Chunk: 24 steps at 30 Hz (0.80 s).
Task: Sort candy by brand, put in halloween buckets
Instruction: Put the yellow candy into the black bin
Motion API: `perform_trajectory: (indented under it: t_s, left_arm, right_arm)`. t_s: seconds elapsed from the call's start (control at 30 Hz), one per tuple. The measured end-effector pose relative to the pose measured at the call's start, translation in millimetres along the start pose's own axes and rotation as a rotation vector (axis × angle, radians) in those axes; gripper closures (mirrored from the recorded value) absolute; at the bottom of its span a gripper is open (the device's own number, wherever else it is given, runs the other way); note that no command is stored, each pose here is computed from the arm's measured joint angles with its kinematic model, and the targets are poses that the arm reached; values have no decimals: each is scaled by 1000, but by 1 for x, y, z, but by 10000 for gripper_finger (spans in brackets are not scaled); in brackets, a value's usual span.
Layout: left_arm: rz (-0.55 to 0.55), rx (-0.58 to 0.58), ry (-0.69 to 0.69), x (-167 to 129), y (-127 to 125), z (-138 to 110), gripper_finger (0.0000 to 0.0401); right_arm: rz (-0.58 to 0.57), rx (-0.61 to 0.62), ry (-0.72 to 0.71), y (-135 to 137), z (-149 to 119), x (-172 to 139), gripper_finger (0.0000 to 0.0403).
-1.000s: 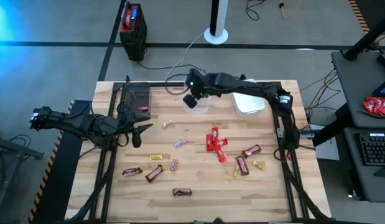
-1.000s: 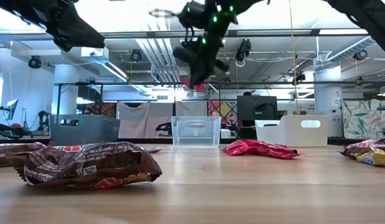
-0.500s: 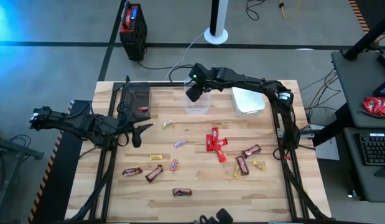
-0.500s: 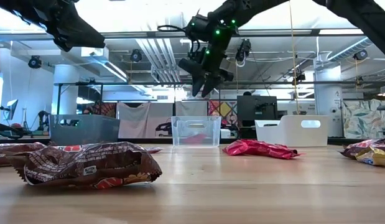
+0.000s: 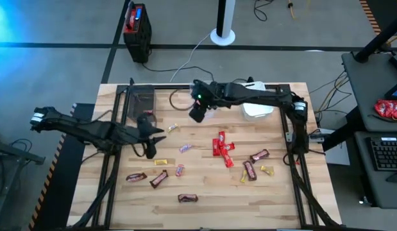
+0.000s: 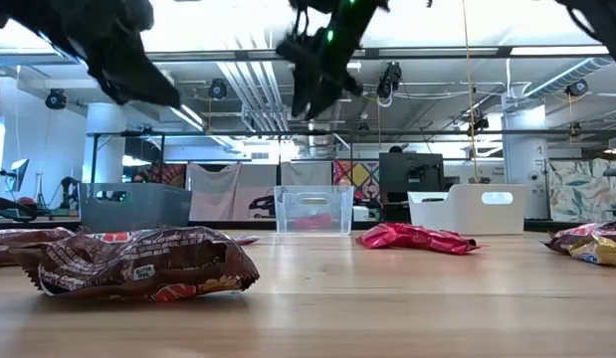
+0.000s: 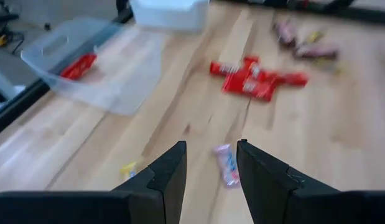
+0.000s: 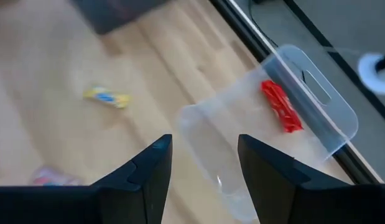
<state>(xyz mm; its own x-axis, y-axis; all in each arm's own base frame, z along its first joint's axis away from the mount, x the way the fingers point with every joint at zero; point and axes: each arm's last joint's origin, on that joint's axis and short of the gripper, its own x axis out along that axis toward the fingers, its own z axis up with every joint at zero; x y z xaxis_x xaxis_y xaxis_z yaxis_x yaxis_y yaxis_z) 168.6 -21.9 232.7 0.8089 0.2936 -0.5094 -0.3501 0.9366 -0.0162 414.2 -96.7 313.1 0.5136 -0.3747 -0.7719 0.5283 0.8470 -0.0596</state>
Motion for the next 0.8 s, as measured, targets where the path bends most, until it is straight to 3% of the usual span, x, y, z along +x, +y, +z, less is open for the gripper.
perform_trajectory:
  t_s: [0.17, 0.47, 0.57, 0.7, 0.8]
  left_arm:
    - [100, 5, 94, 26, -8, -3, 276]
    - [246, 52, 365, 56, 1, 16, 276]
    - [185, 131, 451, 67, 10, 18, 276]
    - [22, 234, 492, 79, 20, 17, 276]
    - [-37, 231, 507, 85, 27, 16, 276]
  right_arm:
    - [60, -34, -69, 16, -7, -43, 223]
    - [94, 34, -195, 3, -29, -101, 222]
    - [104, 52, -221, -2, -39, -106, 222]
    - [110, 77, -225, -7, -56, -105, 222]
    - [111, 92, -217, -11, -68, -103, 222]
